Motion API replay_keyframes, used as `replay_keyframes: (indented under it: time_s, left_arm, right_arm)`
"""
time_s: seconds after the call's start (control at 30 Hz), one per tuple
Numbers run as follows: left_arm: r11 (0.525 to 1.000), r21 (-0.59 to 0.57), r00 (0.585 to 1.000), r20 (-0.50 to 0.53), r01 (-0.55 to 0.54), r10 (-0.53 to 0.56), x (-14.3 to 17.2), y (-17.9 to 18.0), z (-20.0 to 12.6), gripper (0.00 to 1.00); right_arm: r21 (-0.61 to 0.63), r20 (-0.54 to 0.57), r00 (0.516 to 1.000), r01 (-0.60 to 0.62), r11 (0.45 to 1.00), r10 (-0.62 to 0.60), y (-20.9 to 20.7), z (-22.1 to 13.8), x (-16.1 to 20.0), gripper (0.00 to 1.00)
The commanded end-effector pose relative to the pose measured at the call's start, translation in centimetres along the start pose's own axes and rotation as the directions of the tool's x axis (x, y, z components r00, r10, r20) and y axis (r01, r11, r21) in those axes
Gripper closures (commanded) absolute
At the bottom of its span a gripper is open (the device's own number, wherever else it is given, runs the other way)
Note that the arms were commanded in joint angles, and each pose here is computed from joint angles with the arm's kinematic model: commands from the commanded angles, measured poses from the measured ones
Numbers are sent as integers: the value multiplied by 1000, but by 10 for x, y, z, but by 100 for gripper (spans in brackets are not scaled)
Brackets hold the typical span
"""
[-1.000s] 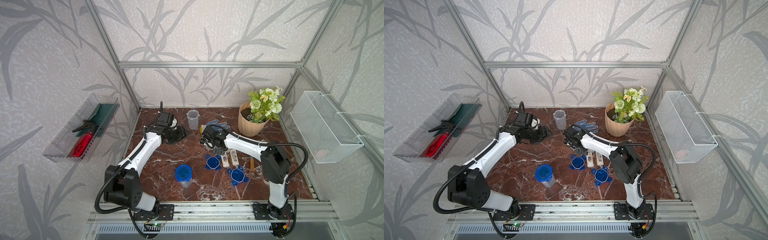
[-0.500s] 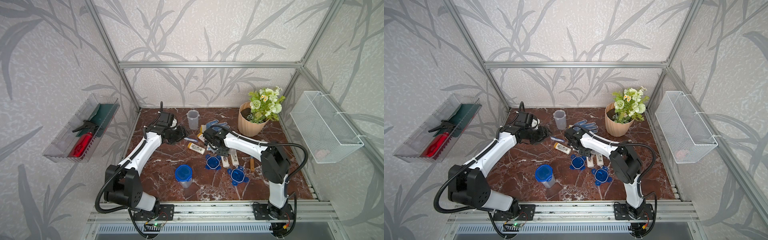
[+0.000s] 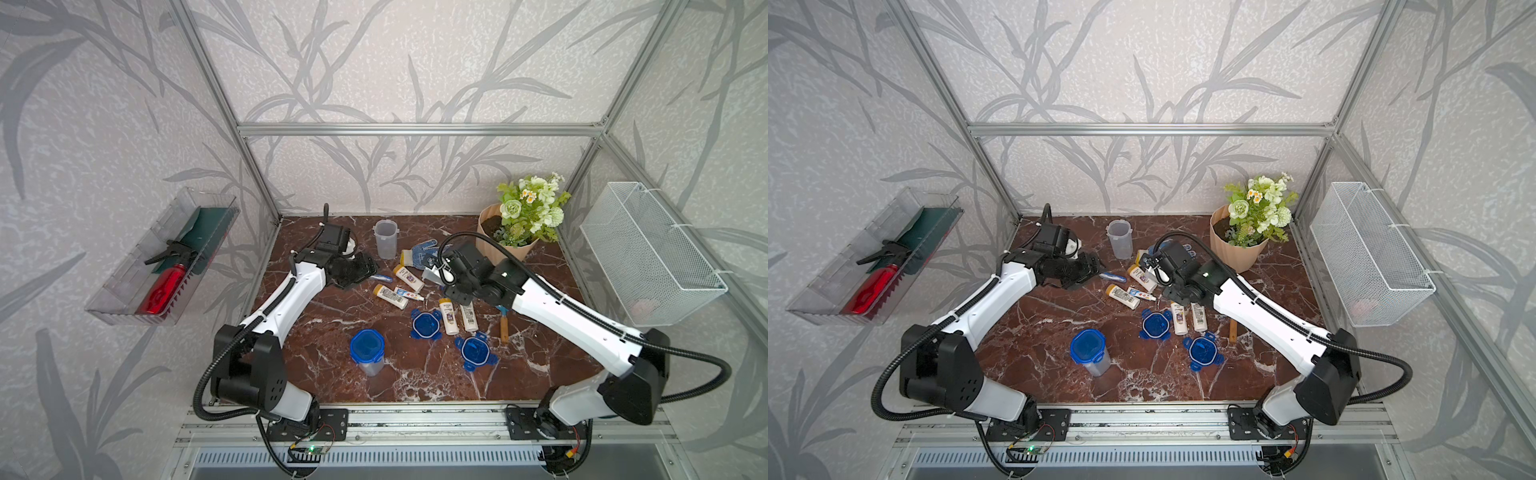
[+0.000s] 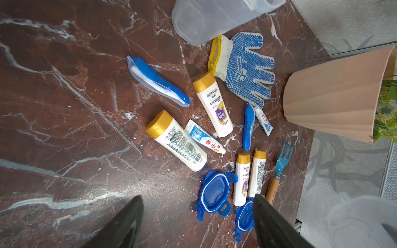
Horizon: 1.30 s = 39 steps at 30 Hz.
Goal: Take out toiletry kits
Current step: 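Pour the toiletry kits out of the container, then place the container at the center of the board.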
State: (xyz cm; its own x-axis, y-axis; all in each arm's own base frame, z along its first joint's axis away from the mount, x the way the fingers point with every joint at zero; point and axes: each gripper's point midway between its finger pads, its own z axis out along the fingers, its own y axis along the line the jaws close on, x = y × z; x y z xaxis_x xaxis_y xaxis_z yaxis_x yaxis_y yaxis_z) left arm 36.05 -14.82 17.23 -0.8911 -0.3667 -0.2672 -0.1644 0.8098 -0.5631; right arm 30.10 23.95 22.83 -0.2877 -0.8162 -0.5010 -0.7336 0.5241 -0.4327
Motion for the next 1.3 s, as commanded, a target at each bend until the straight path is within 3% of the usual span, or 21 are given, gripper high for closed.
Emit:
replay_keyframes:
  time_s: [0.0, 0.07, 0.13, 0.27, 0.5, 0.83, 1.1, 1.27]
  left_arm:
    - [998, 33, 998, 22, -56, 55, -4, -26, -9, 21]
    - [994, 72, 996, 41, -82, 79, -2, -44, -15, 21]
    - [987, 125, 994, 62, -98, 91, 0, -58, -25, 21]
    - [975, 197, 992, 88, -104, 88, 4, -73, -43, 21]
    - [932, 354, 996, 50, -83, 70, 21, -93, -55, 25]
    - [890, 447, 996, 65, -89, 67, 34, -105, -80, 27]
    - [838, 540, 997, 18, -73, 76, 37, -124, -81, 33]
    - [809, 584, 993, -38, -68, 111, 45, -135, -78, 43]
  right_arm:
    - [-169, 280, 958, -17, 986, 65, 29, -14, -40, 85]
    - [-223, 406, 909, 0, 975, 93, 40, -26, -53, 85]
    - [-239, 458, 882, 3, 971, 110, 43, -34, -58, 85]
    - [-270, 488, 866, 33, 962, 107, 50, -36, -63, 85]
    - [-353, 571, 803, 51, 934, 172, 55, -36, -78, 86]
    - [-444, 608, 743, 27, 896, 279, 35, -34, -89, 85]
    - [-458, 661, 698, 85, 885, 275, 37, -29, -106, 85]
    - [-423, 708, 675, 170, 890, 208, 41, -23, -115, 84]
